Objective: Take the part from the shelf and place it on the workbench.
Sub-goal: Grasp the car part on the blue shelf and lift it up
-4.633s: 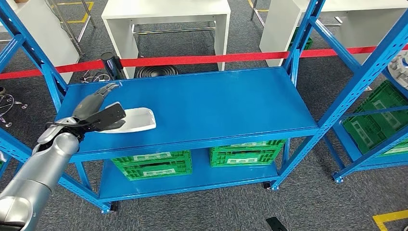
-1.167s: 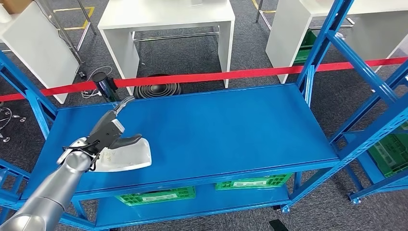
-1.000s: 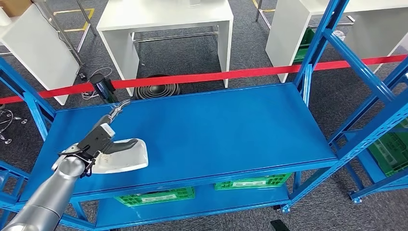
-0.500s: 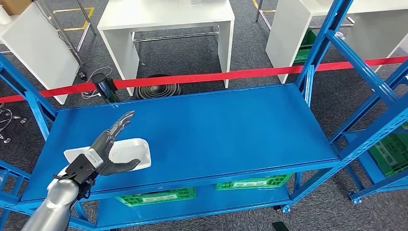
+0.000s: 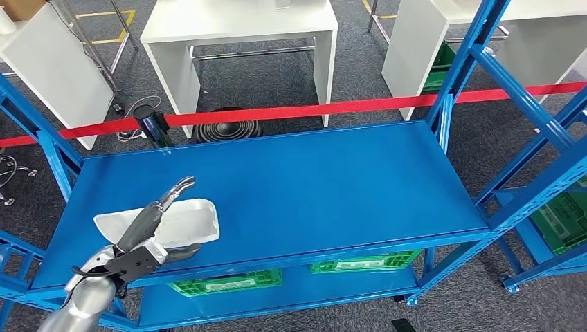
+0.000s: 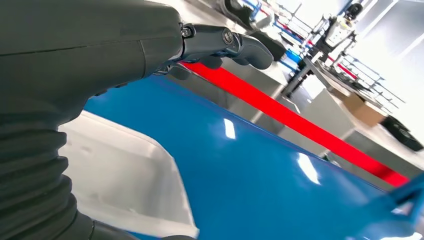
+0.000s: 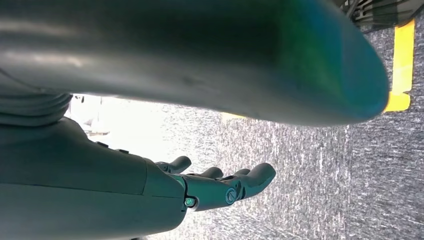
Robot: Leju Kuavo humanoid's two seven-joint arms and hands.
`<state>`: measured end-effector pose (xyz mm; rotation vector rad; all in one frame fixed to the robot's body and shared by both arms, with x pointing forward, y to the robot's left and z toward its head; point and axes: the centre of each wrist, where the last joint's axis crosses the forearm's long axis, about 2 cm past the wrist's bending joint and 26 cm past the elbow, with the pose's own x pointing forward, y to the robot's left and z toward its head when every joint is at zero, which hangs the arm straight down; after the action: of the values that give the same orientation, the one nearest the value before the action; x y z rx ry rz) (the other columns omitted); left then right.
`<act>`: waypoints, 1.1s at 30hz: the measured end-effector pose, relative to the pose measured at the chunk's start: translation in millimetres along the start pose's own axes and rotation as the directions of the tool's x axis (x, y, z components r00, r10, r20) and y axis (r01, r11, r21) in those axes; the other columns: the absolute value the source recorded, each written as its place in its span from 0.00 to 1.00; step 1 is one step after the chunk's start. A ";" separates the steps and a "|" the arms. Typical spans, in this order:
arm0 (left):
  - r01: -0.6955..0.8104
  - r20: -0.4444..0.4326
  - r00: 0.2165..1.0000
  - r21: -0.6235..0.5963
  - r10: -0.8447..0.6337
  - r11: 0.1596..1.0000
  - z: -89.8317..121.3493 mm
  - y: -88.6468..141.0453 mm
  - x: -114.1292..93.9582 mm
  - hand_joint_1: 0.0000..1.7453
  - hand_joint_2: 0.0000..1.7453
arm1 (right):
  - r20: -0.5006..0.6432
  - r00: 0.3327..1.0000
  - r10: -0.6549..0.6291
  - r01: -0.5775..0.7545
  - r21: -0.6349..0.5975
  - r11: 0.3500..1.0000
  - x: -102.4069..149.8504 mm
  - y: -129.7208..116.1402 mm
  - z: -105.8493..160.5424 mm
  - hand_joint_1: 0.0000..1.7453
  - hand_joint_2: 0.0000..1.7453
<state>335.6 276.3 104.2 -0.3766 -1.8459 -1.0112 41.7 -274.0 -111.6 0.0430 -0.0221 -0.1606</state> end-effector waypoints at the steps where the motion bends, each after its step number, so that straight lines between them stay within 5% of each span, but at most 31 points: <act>1: 0.024 -0.012 1.000 0.001 -0.024 1.000 1.4 0.5 -1.6 0.00 1.00 | 0.001 1.000 0.001 -0.001 0.000 1.000 0.0 0.1 0.0 0.00 0.00; 11: 0.277 -0.157 0.949 -0.013 -0.275 0.961 7.5 13.3 -16.7 0.00 1.00 | -0.005 1.000 -0.005 0.005 0.000 1.000 0.0 0.0 0.0 0.00 0.00; 23: 0.305 -0.225 0.922 -0.072 -0.314 0.950 17.3 14.6 -30.6 0.00 1.00 | -0.011 1.000 -0.007 0.007 -0.001 1.000 -0.3 -0.4 0.0 0.00 0.00; 27: 0.098 -0.150 0.984 0.011 -0.095 0.995 20.1 9.5 -31.5 0.00 1.00 | -0.011 1.000 -0.008 0.008 -0.002 1.000 -0.3 -0.3 0.0 0.00 0.00; 30: -0.179 0.010 0.984 0.153 0.180 0.972 19.4 8.6 -24.3 0.00 1.00 | -0.012 1.000 -0.006 0.006 -0.002 1.000 -0.6 -0.1 -0.1 0.00 0.00; 33: -0.288 0.123 0.956 0.220 0.267 0.932 18.7 16.8 -16.7 0.00 1.00 | -0.012 1.000 -0.002 0.002 -0.002 1.000 -0.4 0.3 0.0 0.00 0.00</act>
<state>343.2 303.8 94.4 -0.5298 -1.9047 -0.5821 41.3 -273.6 -111.7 0.0418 -0.0098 -0.1622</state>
